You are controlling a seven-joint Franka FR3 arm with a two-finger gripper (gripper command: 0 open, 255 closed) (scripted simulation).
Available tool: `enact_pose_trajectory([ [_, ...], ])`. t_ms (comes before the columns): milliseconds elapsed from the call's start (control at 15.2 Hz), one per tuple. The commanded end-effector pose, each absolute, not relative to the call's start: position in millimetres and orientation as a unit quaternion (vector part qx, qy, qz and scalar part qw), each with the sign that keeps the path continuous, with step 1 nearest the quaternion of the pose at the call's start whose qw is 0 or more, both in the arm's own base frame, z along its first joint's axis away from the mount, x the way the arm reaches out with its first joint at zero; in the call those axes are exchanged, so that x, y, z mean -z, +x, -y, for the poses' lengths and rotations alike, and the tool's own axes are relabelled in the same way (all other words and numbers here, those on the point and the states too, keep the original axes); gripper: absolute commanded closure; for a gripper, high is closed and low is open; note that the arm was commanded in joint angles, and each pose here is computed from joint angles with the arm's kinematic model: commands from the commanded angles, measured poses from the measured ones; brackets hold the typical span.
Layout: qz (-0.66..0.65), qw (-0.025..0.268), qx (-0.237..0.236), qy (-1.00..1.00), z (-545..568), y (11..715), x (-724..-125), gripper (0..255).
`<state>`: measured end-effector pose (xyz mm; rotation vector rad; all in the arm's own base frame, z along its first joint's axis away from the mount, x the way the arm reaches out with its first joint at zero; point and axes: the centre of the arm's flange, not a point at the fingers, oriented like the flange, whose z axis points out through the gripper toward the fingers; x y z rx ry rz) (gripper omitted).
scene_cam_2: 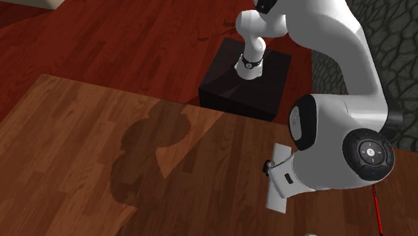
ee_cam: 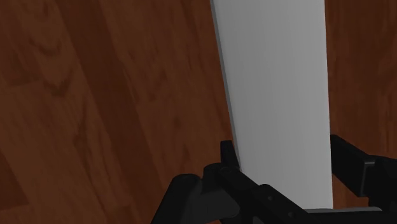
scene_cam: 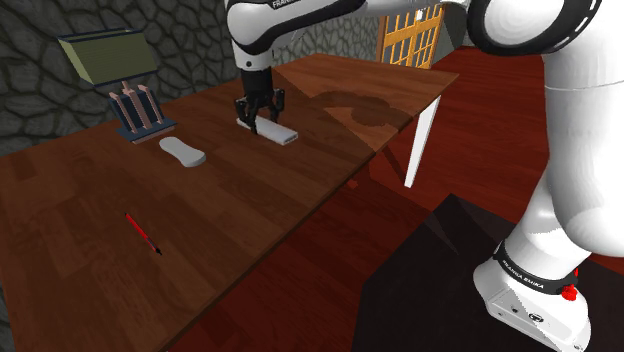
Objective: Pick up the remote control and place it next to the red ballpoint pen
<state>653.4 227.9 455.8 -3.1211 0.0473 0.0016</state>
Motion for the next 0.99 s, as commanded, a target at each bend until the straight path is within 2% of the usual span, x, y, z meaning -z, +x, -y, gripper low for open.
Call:
enact_pose_trajectory([
  [0,-0.016,0.01,0.0,-1.0,-257,650,-454,255],
  [924,-0.016,0.01,0.0,-1.0,-436,621,-455,255],
])
